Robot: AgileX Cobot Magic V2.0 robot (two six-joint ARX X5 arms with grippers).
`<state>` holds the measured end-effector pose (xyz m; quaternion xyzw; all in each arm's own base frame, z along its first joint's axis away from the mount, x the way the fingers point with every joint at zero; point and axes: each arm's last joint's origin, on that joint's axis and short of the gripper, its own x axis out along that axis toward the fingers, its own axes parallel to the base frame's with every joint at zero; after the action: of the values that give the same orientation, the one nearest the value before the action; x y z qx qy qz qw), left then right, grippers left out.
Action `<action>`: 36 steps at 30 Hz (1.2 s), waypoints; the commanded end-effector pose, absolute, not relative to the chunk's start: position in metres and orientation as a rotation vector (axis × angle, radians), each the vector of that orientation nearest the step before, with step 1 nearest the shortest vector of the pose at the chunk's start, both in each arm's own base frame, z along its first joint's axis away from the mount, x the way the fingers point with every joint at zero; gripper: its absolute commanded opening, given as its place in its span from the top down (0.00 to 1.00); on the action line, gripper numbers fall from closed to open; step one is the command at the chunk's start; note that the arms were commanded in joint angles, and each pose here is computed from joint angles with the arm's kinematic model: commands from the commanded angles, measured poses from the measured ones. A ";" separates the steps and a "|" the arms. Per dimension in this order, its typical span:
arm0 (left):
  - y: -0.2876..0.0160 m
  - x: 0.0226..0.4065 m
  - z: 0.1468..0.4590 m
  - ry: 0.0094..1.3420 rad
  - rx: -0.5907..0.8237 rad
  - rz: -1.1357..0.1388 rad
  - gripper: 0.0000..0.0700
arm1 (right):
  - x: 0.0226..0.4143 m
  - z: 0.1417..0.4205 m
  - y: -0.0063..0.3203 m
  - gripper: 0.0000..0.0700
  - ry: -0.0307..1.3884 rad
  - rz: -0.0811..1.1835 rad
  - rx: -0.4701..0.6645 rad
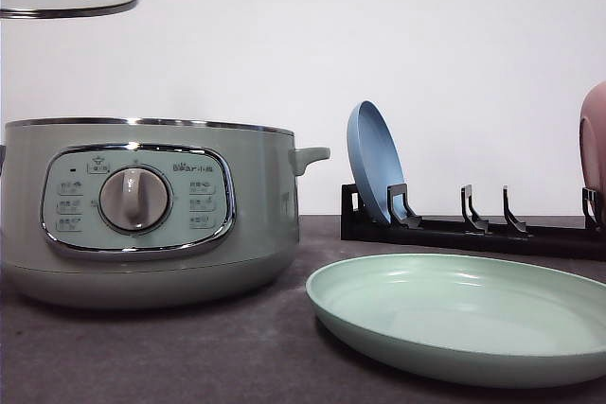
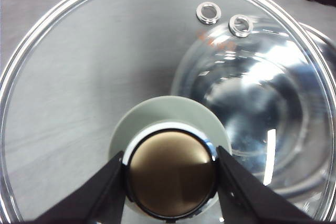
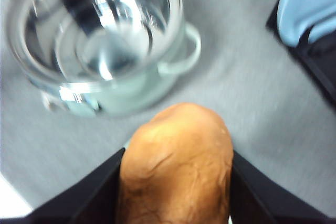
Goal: Transfer potato from steamer to green plate
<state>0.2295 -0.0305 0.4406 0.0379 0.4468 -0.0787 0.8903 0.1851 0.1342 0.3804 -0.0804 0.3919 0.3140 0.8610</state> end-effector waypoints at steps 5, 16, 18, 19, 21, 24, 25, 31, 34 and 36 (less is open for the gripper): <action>-0.045 0.225 0.455 0.842 0.104 -0.231 1.00 | 0.186 0.324 0.136 0.77 0.902 0.661 -0.197; -0.066 0.220 0.455 0.839 0.138 -0.315 1.00 | 0.196 0.236 0.144 0.77 0.950 0.656 -0.162; -0.068 0.219 0.455 0.838 0.141 -0.324 1.00 | 0.198 0.223 0.146 0.77 0.971 0.652 -0.165; -0.069 0.219 0.455 0.838 0.143 -0.328 1.00 | 0.200 0.217 0.147 0.77 0.981 0.650 -0.168; -0.071 0.218 0.455 0.838 0.147 -0.336 1.00 | 0.203 0.207 0.149 0.76 1.001 0.647 -0.173; -0.072 0.218 0.455 0.838 0.150 -0.344 1.00 | 0.207 0.196 0.152 0.76 1.028 0.642 -0.181; -0.073 0.218 0.455 0.838 0.151 -0.346 1.00 | 0.208 0.193 0.153 0.76 1.035 0.641 -0.183; -0.077 0.216 0.455 0.838 0.153 -0.362 1.00 | 0.213 0.180 0.156 0.53 1.081 0.632 -0.195; -0.080 0.215 0.455 0.838 0.155 -0.373 1.00 | 0.214 0.174 0.157 0.44 1.101 0.628 -0.200; -0.081 0.215 0.454 0.840 0.155 -0.380 1.00 | 0.214 0.173 0.157 0.42 1.105 0.627 -0.201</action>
<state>0.2172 -0.0804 0.4407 0.0858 0.4398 -0.1774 0.8762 0.2131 0.1546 0.1760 -0.0961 0.5113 0.2941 0.8018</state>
